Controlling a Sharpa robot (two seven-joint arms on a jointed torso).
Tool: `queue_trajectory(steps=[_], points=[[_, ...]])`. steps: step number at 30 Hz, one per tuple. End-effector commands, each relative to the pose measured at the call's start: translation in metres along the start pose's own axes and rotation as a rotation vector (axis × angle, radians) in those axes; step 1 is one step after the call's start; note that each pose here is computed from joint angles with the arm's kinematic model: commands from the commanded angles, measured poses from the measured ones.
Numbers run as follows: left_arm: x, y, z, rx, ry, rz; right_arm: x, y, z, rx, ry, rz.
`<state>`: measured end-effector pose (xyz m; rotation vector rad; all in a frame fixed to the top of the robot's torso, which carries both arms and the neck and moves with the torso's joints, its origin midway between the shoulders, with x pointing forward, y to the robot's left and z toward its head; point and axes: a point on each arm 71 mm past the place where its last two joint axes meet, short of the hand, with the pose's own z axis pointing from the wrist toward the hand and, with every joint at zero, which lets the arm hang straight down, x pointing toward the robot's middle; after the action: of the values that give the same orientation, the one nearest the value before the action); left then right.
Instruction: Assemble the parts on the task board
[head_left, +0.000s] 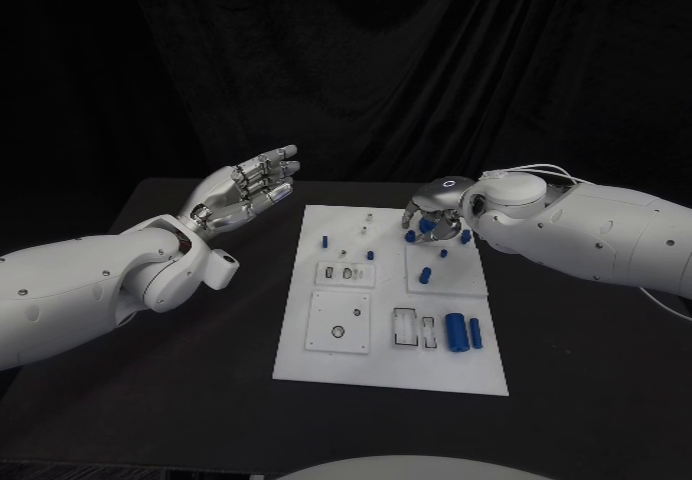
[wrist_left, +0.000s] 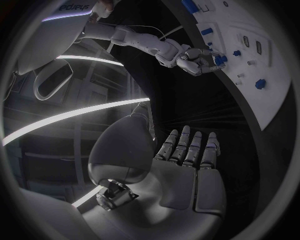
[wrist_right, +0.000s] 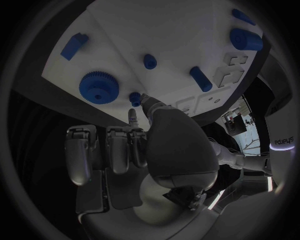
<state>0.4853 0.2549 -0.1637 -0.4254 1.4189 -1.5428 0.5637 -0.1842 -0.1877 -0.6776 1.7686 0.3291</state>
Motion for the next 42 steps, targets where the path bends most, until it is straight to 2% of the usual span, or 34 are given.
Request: queue_trajectory(steps=[1, 17, 21, 26, 34, 38, 42], points=[[0.0006, -0.0047, 0.0007, 0.057, 0.016, -0.004, 0.003, -0.002, 0.001, 0.031, 0.006, 0.001], [0.0012, -0.0041, 0.0019, 0.057, 0.021, -0.007, 0.006, 0.002, 0.005, 0.014, -0.037, -0.003], [0.0016, -0.0038, 0.0026, 0.056, 0.023, -0.008, 0.007, 0.003, 0.007, 0.017, -0.069, -0.015], [0.002, -0.0035, 0.0033, 0.056, 0.027, -0.011, 0.007, 0.002, 0.008, 0.015, -0.134, -0.024], [-0.0001, -0.0032, 0.0014, 0.053, 0.023, -0.008, 0.008, 0.0, 0.005, 0.025, -0.172, -0.023], [-0.0012, -0.0033, -0.0001, 0.051, 0.02, -0.007, 0.002, -0.001, 0.003, 0.031, -0.188, -0.025], [-0.0024, -0.0033, -0.0015, 0.048, 0.016, -0.005, -0.012, -0.002, 0.0, 0.035, -0.2, -0.033]])
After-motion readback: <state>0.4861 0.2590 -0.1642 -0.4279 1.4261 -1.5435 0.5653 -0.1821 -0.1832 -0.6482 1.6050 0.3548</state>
